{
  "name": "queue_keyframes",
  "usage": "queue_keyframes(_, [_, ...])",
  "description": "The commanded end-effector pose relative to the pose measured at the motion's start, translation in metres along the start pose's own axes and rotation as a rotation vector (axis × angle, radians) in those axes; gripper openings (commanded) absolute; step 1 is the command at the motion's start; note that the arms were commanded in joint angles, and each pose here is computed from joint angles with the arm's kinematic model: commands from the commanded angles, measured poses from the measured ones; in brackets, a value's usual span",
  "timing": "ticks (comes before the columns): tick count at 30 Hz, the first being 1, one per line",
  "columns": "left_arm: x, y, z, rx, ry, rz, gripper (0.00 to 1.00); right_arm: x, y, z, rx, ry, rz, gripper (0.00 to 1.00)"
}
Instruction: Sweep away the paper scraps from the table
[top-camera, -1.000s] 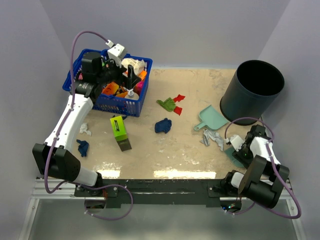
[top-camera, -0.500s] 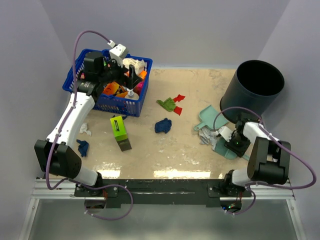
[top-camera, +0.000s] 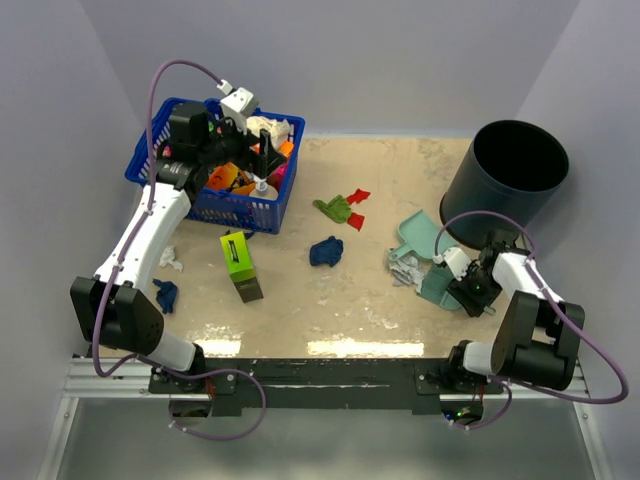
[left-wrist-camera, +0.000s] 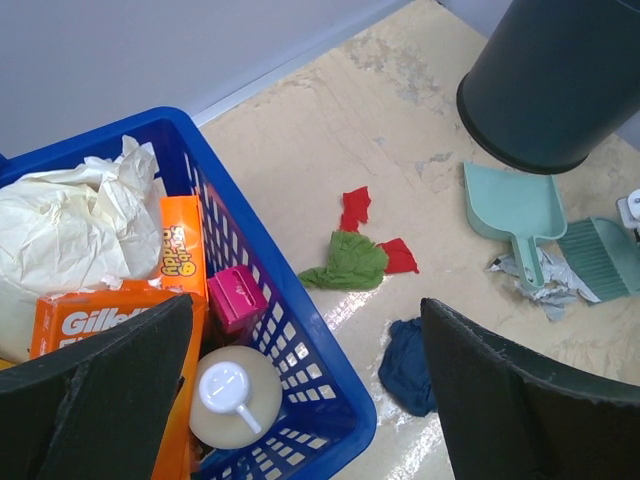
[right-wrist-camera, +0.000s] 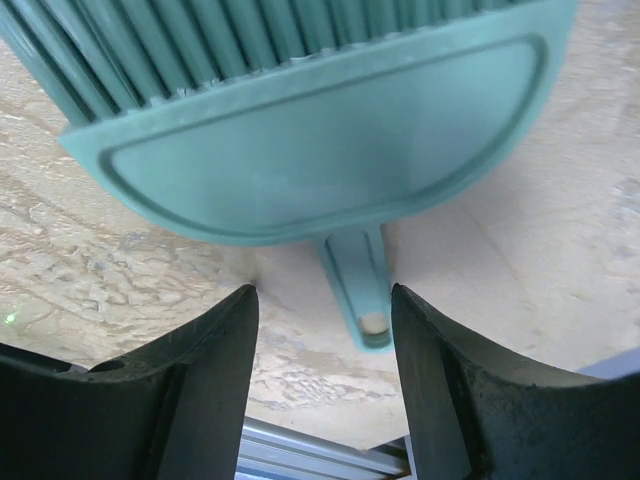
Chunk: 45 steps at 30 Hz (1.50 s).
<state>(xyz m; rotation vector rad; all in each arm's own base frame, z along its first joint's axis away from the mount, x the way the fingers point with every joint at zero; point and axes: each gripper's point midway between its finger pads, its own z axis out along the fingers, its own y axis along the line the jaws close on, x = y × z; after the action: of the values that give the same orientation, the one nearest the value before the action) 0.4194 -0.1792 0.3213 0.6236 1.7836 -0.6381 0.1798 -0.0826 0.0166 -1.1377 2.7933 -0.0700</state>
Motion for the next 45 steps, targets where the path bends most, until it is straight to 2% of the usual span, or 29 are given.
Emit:
queue_keyframes(1, [-0.026, -0.007, -0.001, 0.029, -0.072, 0.015, 1.00, -0.003, 0.000, 0.008, -0.020, -0.015, -0.023, 0.58])
queue_keyframes(6, [-0.023, -0.009, -0.002, 0.028, -0.060, 0.020, 1.00, -0.010, -0.003, 0.018, -0.079, -0.015, -0.007, 0.56])
queue_keyframes(11, [-0.023, -0.010, -0.005, 0.011, -0.054, 0.063, 1.00, -0.012, -0.007, 0.020, -0.081, -0.012, -0.024, 0.48])
queue_keyframes(17, [-0.026, -0.013, -0.006, 0.009, -0.063, 0.110, 1.00, -0.001, -0.017, 0.018, -0.017, 0.047, -0.021, 0.51])
queue_keyframes(21, [-0.025, -0.015, -0.003, 0.034, -0.065, 0.119, 1.00, -0.001, -0.016, 0.020, -0.037, 0.059, -0.014, 0.33])
queue_keyframes(23, [-0.025, -0.017, -0.002, 0.044, -0.065, 0.116, 1.00, 0.000, -0.015, 0.020, -0.043, 0.062, -0.011, 0.27])
queue_keyframes(24, [-0.024, -0.017, -0.001, 0.047, -0.062, 0.114, 1.00, 0.000, -0.016, 0.020, -0.039, 0.062, -0.010, 0.20])
queue_keyframes(26, [-0.025, -0.018, -0.001, 0.054, -0.064, 0.119, 1.00, 0.000, -0.015, 0.017, -0.035, 0.056, -0.018, 0.15])
queue_keyframes(29, [-0.026, -0.019, 0.000, 0.064, -0.067, 0.140, 1.00, -0.006, -0.010, -0.004, -0.029, 0.007, -0.024, 0.08])
queue_keyframes(30, [-0.026, -0.020, -0.001, 0.071, -0.068, 0.155, 1.00, -0.014, -0.018, -0.022, 0.021, -0.035, -0.027, 0.07])
queue_keyframes(32, [-0.021, -0.025, -0.001, 0.094, -0.063, 0.173, 1.00, -0.017, -0.008, -0.043, 0.001, -0.065, -0.021, 0.03])
queue_keyframes(33, [-0.022, -0.030, -0.003, 0.118, -0.076, 0.203, 1.00, -0.020, -0.004, -0.063, 0.006, -0.089, -0.020, 0.02])
queue_keyframes(38, [-0.004, -0.050, -0.006, 0.209, -0.075, 0.298, 1.00, -0.033, 0.022, -0.109, -0.039, -0.190, -0.040, 0.00])
queue_keyframes(41, [0.002, -0.075, -0.013, 0.320, -0.085, 0.397, 1.00, -0.044, 0.040, -0.132, -0.074, -0.231, -0.094, 0.00])
queue_keyframes(44, [0.013, -0.106, -0.021, 0.429, -0.091, 0.571, 1.00, -0.060, 0.049, -0.149, -0.115, -0.270, -0.111, 0.00])
queue_keyframes(45, [0.019, -0.124, -0.024, 0.475, -0.097, 0.698, 1.00, -0.067, 0.050, -0.152, -0.118, -0.285, -0.106, 0.00])
